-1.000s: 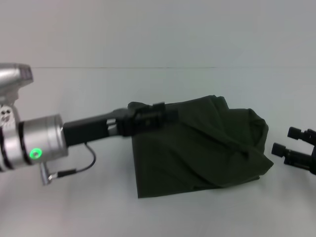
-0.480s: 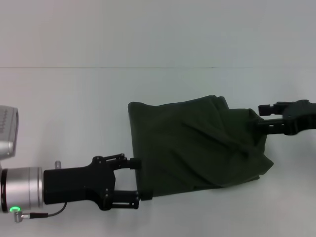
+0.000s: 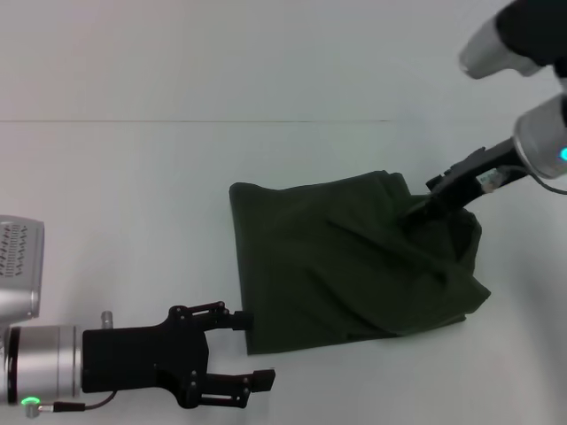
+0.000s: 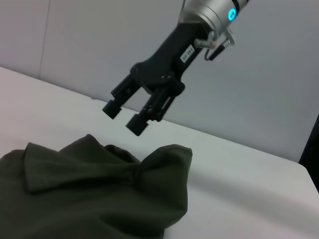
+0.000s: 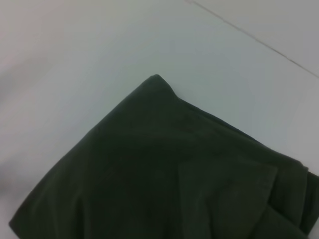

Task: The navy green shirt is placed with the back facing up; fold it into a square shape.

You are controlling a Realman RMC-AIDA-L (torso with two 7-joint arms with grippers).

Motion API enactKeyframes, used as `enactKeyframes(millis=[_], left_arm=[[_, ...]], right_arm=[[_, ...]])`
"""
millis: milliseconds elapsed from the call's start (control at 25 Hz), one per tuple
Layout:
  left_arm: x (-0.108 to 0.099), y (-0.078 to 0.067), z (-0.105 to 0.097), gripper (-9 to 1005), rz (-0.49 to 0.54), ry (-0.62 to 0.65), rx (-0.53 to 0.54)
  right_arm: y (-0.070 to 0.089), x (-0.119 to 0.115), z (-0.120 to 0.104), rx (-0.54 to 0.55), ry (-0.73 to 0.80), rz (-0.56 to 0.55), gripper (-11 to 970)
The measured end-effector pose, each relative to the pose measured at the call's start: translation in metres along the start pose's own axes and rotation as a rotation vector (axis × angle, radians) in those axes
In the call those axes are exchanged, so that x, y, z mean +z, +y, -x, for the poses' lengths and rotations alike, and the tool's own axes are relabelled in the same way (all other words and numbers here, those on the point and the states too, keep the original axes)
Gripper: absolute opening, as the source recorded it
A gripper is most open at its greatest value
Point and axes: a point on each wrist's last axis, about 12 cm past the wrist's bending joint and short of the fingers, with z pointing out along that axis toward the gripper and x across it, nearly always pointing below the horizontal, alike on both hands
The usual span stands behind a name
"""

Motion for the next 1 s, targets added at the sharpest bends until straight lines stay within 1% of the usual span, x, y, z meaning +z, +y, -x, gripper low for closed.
enactKeyframes(millis=[160,360,760,1000], left_arm=[[-0.001,-0.001,-0.002,871,0.003,0.002,0.006],[-0.001,-0.001,-0.002,870,0.003,0.004,0.009],[0.000,-0.001,-0.002,869,0.001,0.002,0.009],[0.001,-0.002,-0.002,869,0.001,0.002,0.008]], right_arm=[[0.013,0.011,0.020,-0.047,0.056,-0.060,885],[0.025,0.026,0.028,-0.092,0.089,-0.084,871],[0.030,0.050,0.025,-0.125,0.114,-0.103,813],[0.030,0.056,0.025,-0.138,0.113,-0.117,779]])
